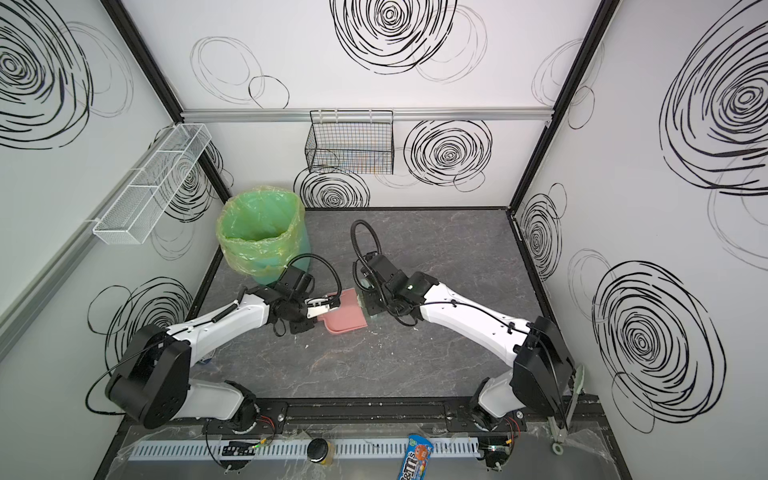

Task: Sweep away the paper scraps from the table
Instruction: 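Sweep the last green scrap into the dustpan with the right brush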

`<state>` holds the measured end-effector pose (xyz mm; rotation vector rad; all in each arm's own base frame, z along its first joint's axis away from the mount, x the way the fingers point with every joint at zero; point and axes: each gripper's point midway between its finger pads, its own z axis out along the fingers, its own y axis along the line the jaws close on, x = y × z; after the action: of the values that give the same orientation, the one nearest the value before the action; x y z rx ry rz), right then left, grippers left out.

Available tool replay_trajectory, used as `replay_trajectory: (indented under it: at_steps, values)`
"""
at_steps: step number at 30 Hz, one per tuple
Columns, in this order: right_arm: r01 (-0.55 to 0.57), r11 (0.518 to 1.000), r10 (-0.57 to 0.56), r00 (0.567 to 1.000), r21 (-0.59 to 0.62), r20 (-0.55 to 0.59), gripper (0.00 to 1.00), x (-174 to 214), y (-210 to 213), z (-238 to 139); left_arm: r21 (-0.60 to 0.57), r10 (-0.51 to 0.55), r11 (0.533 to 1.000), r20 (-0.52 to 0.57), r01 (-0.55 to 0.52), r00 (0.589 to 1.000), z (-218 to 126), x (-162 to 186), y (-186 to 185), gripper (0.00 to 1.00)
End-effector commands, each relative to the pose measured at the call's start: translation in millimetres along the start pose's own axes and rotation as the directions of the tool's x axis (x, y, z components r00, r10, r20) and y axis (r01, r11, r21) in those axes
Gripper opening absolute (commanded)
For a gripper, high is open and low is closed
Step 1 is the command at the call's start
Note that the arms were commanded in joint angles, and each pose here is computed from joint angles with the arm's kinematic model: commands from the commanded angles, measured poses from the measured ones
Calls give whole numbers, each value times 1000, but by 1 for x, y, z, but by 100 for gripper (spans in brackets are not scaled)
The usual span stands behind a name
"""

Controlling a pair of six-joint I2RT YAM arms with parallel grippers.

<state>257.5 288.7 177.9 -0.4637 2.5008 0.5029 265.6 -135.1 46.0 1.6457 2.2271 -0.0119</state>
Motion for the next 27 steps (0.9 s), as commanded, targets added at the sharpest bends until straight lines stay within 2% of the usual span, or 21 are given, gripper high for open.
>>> replay_trajectory:
  at_steps: [1,4,7,10,18,22,27]
  values:
    - [-12,987,28,995,-162,97,0,-19,26,-35,19,-8,1000,10,8,1000,5,0,-6,0]
    - [-13,987,48,976,-162,213,0,-30,18,-60,27,-12,1000,11,11,1000,7,1,-7,0]
    - [-66,996,80,948,-54,307,0,-40,-11,-75,31,-15,999,13,15,1000,8,0,-7,0]
    - [-86,995,63,939,55,338,0,-45,-30,-72,33,-22,999,22,21,1000,7,-2,-7,0]
    - [-40,980,-30,939,194,343,0,-45,-48,-19,35,-32,999,33,31,999,3,-3,-9,0]
    - [-5,977,-64,946,212,318,0,-35,-47,0,35,-34,999,31,33,999,3,-2,-10,0]
    - [39,982,-80,972,184,221,0,-17,-37,18,33,-31,999,39,30,999,4,-4,-8,0]
